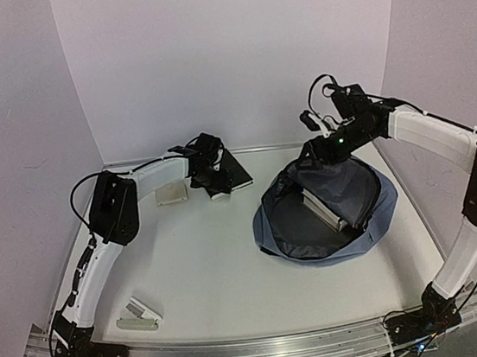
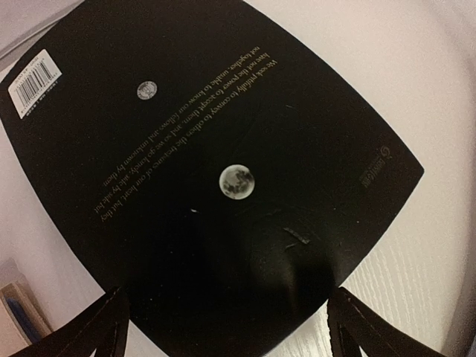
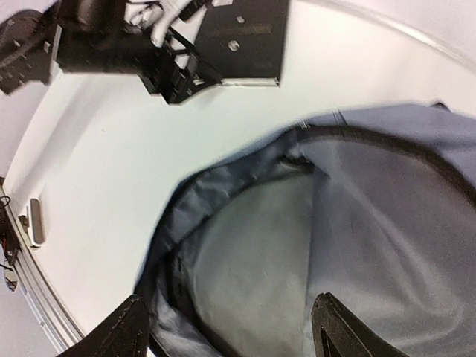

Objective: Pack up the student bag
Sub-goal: Pick up the stationery from the center of the board.

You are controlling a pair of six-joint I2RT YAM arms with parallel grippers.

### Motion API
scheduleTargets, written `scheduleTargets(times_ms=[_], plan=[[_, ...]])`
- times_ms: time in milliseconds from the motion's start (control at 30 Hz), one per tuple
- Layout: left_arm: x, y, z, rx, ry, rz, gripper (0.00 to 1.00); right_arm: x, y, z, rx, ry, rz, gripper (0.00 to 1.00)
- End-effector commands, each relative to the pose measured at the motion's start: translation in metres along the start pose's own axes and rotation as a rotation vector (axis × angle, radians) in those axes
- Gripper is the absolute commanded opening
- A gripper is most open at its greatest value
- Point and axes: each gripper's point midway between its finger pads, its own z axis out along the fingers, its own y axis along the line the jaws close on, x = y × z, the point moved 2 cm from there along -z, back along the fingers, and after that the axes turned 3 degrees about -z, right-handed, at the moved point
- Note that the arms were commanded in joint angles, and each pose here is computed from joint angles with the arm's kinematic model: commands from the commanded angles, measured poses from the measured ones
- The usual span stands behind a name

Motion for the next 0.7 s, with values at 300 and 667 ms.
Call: scheduleTargets(times_ms=[300, 667], plan=[[0.064, 0.018, -0.024, -0.025, 0.147, -0.046, 0.8, -0.109, 0.009, 0.118, -0.009, -0.134, 0.077, 0.74], [0.029, 0.016, -0.06, 0.315, -0.009, -0.406, 0.86, -0.119, -0.043, 0.222, 0.127, -0.204, 0.205, 0.77]])
